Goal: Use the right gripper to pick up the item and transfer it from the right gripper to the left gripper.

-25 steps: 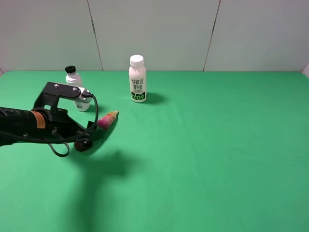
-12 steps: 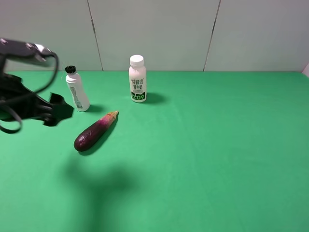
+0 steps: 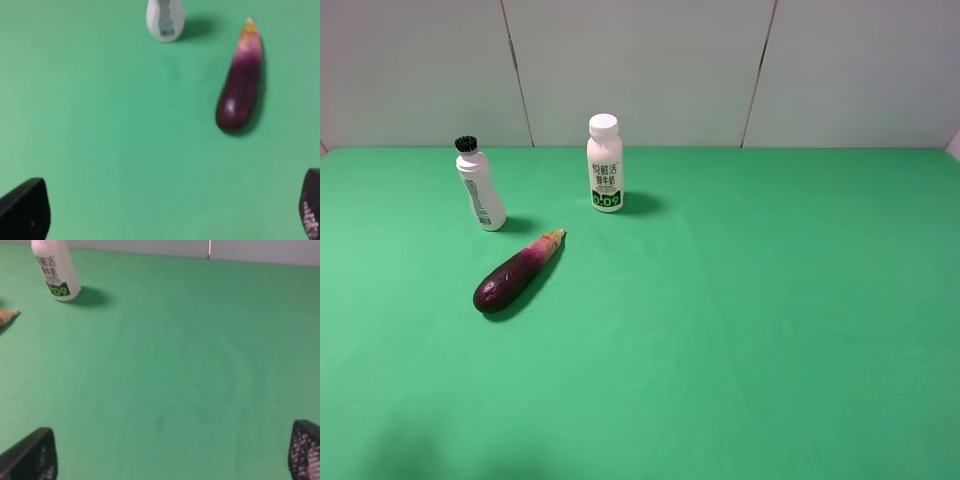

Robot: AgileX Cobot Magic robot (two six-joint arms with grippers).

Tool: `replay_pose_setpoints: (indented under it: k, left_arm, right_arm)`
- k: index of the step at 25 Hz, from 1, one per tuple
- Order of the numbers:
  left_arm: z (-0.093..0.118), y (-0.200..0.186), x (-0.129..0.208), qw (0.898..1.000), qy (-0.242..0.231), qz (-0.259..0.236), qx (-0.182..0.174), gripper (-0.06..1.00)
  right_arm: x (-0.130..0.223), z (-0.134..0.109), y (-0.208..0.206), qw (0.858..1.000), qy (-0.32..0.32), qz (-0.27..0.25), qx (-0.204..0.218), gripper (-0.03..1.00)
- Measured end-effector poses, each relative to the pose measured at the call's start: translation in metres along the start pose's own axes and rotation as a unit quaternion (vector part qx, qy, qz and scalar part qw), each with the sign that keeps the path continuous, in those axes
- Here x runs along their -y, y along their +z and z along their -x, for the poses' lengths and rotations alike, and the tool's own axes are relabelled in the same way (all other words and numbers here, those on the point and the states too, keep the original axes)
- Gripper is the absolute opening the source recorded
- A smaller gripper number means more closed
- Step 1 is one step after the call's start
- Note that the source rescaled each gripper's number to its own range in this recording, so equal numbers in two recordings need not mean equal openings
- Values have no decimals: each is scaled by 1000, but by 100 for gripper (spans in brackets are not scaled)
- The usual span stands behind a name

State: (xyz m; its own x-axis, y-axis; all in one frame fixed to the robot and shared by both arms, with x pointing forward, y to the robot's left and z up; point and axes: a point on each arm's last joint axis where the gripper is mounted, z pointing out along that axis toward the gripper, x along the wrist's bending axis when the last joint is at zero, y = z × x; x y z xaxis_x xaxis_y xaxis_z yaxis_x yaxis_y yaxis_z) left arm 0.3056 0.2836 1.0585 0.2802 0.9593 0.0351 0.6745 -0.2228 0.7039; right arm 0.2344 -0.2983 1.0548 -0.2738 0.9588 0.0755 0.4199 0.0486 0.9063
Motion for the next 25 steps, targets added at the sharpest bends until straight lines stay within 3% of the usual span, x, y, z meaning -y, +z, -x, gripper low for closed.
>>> replay_pose_setpoints:
  k: [6,15,25]
  left_arm:
    - [3,-29,37,998,24,4,54,100]
    - [2,-40,60,997,9,40,67,100]
    - [4,-35,62,996,36,41,74,99]
  right_arm:
    - [0,0,0,1000,0,0,0,100]
    - [0,0,0,1000,0,0,0,100]
    - [0,0,0,1000,0,0,0,100]
